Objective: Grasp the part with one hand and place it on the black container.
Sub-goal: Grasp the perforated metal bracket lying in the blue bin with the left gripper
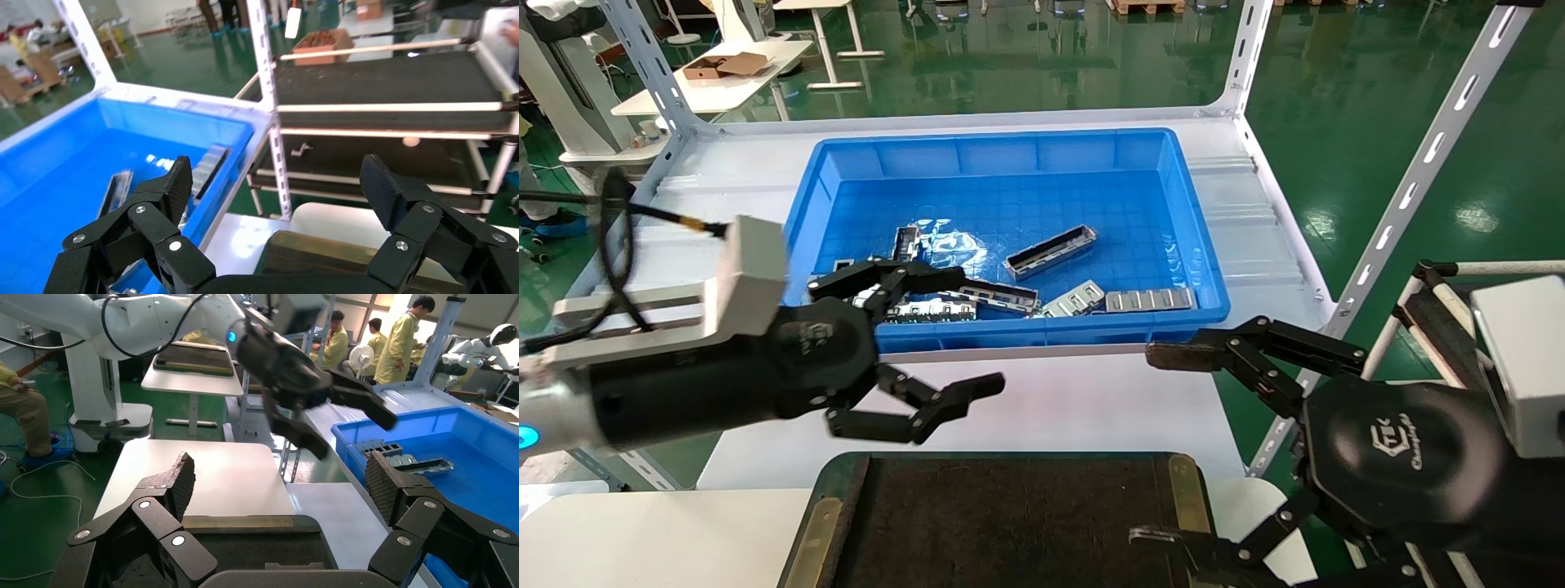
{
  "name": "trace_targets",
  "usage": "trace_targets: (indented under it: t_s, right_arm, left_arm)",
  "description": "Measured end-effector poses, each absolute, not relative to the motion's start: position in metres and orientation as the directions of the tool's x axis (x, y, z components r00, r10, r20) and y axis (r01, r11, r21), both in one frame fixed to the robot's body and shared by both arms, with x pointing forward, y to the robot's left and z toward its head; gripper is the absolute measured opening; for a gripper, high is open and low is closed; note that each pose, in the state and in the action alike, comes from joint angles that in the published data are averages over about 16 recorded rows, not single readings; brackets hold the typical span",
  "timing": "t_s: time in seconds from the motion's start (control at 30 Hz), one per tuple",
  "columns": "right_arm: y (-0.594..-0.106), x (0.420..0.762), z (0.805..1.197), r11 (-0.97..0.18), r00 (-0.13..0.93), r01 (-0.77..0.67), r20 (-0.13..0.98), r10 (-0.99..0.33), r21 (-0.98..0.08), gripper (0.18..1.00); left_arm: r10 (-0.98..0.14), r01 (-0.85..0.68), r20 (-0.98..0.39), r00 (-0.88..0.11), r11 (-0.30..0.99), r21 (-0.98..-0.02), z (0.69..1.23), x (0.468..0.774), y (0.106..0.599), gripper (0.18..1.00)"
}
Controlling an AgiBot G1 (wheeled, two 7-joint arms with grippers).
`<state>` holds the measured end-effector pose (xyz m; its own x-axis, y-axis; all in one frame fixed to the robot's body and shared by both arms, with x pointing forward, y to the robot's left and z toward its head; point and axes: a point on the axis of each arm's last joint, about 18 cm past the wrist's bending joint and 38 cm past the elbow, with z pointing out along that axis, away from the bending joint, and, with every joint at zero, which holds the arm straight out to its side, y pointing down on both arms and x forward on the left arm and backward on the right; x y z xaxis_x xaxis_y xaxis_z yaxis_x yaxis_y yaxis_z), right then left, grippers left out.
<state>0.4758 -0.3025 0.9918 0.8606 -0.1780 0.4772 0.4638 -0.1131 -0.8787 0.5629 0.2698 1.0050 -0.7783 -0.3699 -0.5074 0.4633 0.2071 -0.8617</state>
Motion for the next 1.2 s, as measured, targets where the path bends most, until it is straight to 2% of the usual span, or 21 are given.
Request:
trace_targets:
  t_s: [0.8,1.2]
  right_arm:
    - [-0.303,0.476,0.992,-0.113,0.861,0.464,0.477,-0.178,-0.879,1.001]
    - [-0.303,0.476,0.992,-0.113,0.861,0.464,0.477,-0.178,-0.879,1.001]
  left_arm:
    - [-0.592,0.348,-0.475,-0.652,0.323,-0.880,1.027,0.717,0.188,1.001]
    - [-0.659,0.281,-0.463,-0.593,0.369,-0.886,1.025,0.753,0.167,1.001]
